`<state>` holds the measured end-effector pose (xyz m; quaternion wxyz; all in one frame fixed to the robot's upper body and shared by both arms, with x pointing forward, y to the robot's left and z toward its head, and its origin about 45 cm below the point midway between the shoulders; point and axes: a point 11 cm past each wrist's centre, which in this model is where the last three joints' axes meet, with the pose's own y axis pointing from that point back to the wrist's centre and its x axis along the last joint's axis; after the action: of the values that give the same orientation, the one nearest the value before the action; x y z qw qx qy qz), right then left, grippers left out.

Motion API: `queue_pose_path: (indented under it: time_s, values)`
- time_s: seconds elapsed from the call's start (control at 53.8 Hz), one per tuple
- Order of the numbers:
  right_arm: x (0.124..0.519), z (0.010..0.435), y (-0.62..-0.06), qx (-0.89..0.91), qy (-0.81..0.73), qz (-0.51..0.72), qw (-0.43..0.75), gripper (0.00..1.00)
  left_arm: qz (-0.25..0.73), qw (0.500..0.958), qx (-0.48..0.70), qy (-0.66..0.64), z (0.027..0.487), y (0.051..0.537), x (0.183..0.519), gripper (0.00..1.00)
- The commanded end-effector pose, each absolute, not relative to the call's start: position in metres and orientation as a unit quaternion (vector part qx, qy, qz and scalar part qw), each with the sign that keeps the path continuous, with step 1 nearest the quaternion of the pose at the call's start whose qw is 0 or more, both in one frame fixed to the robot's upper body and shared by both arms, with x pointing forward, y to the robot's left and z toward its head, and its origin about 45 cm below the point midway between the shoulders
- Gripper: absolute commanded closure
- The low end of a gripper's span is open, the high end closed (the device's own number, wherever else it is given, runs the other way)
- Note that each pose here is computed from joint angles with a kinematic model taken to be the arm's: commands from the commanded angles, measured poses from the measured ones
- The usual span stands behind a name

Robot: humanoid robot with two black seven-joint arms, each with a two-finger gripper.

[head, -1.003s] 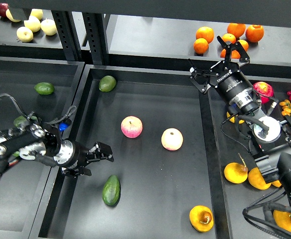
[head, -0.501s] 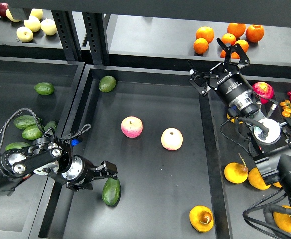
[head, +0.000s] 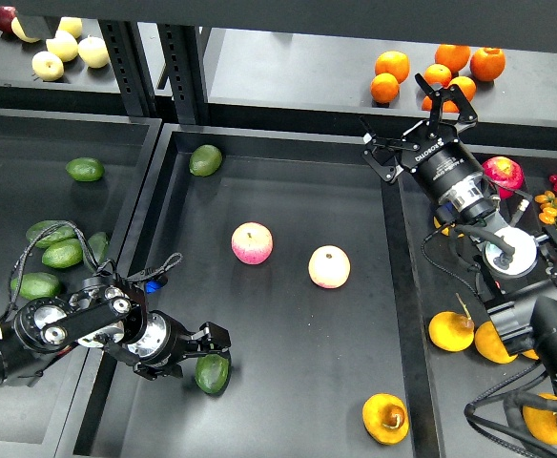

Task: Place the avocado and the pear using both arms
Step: 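Lower the left gripper and close it on the avocado, then lift the avocado and carry it into the bin of avocados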

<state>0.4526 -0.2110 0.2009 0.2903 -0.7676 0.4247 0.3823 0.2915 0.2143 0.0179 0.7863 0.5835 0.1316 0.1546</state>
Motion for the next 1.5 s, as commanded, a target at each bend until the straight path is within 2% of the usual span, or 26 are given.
queue_pose_path:
  time_s: [0.0, 0.111, 0.223, 0.371, 0.539, 0.706, 0.91, 1.04, 1.3, 1.486]
  values:
    - [0.452, 0.200, -0.211, -0.768, 0.425, 0.383, 0.290, 0.00, 0.158, 0.780, 0.589, 0.141, 0.012, 0.219, 0.288, 0.02]
    - [0.452, 0.200, -0.211, -0.767, 0.425, 0.383, 0.290, 0.00, 0.157, 0.779, 0.590, 0.144, 0.010, 0.221, 0.286, 0.02]
    - [0.452, 0.200, -0.211, -0.768, 0.425, 0.383, 0.290, 0.00, 0.154, 0.781, 0.588, 0.145, 0.009, 0.216, 0.284, 0.08]
    - [0.451, 0.198, -0.212, -0.766, 0.426, 0.384, 0.290, 0.00, 0.151, 0.784, 0.584, 0.148, 0.007, 0.211, 0.281, 0.22]
    - [0.449, 0.195, -0.212, -0.765, 0.427, 0.387, 0.289, 0.00, 0.152, 0.788, 0.574, 0.162, 0.003, 0.206, 0.274, 0.44]
    - [0.448, 0.193, -0.213, -0.764, 0.429, 0.388, 0.287, 0.00, 0.164, 0.799, 0.555, 0.164, 0.010, 0.198, 0.282, 0.56]
    - [0.448, 0.193, -0.213, -0.764, 0.428, 0.388, 0.287, 0.00, 0.167, 0.806, 0.547, 0.155, 0.019, 0.196, 0.290, 0.61]
    - [0.448, 0.192, -0.213, -0.763, 0.429, 0.388, 0.287, 0.00, 0.188, 0.807, 0.540, 0.146, 0.034, 0.214, 0.302, 0.62]
    - [0.448, 0.192, -0.213, -0.763, 0.429, 0.388, 0.287, 0.00, 0.258, 0.785, 0.549, 0.129, 0.085, 0.292, 0.338, 0.61]
    - [0.446, 0.190, -0.214, -0.762, 0.430, 0.390, 0.286, 0.00, 0.301, 0.766, 0.553, 0.126, 0.117, 0.342, 0.349, 0.61]
